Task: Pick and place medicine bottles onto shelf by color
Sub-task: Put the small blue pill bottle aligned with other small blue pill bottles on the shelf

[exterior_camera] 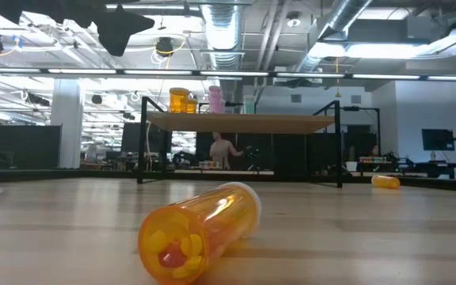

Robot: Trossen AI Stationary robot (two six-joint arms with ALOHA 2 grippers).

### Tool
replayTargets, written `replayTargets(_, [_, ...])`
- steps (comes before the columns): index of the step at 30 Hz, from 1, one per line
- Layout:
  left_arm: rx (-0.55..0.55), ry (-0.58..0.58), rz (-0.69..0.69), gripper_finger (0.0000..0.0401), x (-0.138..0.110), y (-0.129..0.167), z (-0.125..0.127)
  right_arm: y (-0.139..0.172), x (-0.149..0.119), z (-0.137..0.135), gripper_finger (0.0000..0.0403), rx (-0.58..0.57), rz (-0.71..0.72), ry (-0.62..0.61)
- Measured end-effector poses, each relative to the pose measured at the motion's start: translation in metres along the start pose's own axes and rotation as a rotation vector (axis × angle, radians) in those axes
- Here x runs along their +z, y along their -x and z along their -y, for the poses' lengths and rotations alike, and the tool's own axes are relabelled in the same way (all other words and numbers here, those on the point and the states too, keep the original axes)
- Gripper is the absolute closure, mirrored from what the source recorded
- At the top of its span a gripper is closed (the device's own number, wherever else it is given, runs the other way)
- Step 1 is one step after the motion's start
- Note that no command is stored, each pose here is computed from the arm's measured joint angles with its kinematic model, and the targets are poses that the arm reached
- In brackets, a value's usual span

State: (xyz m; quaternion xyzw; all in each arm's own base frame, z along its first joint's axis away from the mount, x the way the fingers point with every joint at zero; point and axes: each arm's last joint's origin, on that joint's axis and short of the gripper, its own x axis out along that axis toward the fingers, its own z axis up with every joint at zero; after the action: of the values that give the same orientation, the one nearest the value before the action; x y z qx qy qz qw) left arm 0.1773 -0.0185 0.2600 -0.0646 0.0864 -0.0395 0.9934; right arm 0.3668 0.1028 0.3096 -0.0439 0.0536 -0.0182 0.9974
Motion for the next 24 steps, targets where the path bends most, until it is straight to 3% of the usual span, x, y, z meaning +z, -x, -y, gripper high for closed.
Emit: replayTargets(24, [0.025,0.0,0.012,0.0179,0.0009,0.0,-0.0007,-0.0015,0.0018,0.0051,0.0158,-0.016,0.02,-0.009])
